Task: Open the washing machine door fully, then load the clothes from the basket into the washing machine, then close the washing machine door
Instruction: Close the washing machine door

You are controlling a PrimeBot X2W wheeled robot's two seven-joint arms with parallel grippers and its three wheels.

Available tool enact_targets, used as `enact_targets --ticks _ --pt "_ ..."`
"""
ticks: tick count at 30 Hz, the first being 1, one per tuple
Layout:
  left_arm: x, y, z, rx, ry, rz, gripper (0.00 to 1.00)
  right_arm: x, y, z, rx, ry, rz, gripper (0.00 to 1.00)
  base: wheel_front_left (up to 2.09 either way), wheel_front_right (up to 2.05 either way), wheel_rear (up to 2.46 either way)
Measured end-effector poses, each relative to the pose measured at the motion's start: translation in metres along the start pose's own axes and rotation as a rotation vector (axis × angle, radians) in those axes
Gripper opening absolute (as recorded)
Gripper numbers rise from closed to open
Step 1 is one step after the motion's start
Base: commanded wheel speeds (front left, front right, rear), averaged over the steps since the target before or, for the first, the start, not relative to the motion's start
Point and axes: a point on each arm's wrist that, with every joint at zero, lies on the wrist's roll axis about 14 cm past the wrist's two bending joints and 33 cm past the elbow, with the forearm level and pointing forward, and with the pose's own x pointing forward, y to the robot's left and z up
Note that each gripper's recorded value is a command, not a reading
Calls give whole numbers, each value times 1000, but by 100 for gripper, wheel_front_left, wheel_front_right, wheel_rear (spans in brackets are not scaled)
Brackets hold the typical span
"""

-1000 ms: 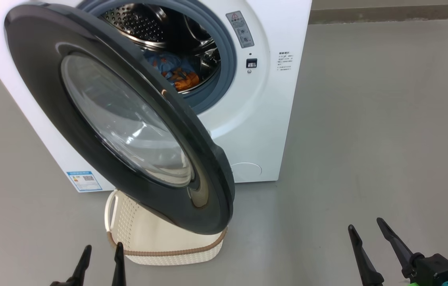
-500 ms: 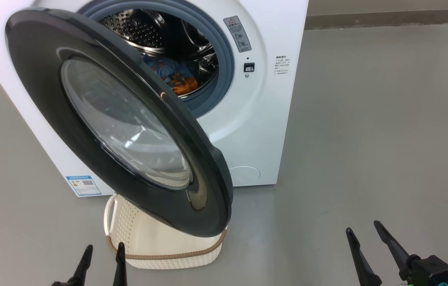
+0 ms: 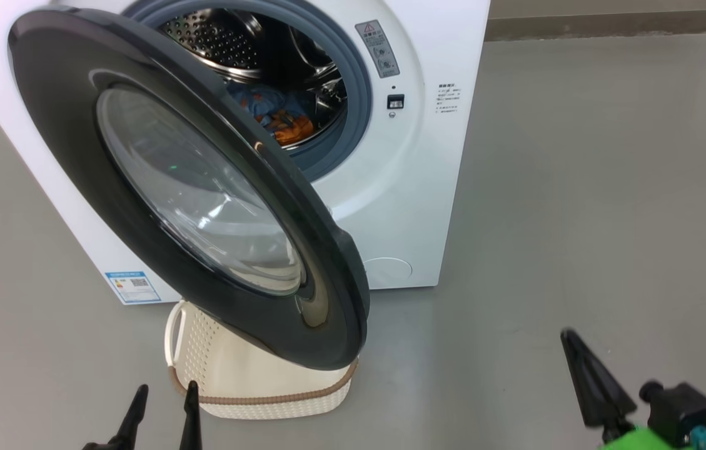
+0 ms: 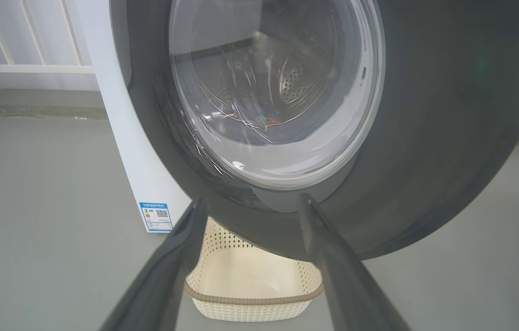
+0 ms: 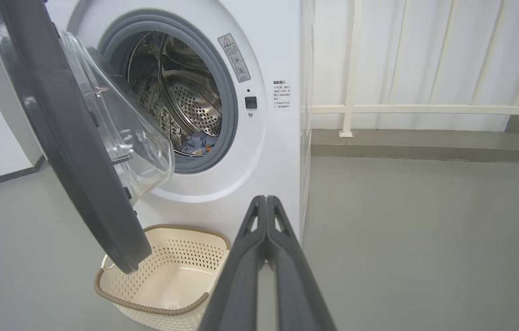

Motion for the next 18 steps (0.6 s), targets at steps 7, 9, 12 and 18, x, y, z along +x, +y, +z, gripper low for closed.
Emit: enact_targets --ticks 7,9,12,18 --pt "0 -1 0 -1 1 -3 100 31 24 63 -4 -202 83 0 0 0 0" --pt "-1 -2 0 -1 1 -4 100 39 36 87 8 -274 124 0 0 0 0" --pt "-2 -4 -1 -3 3 -11 100 47 66 122 19 -380 221 0 0 0 0" --pt "-7 -6 -2 -7 5 -9 100 47 136 176 55 -543 443 0 0 0 0"
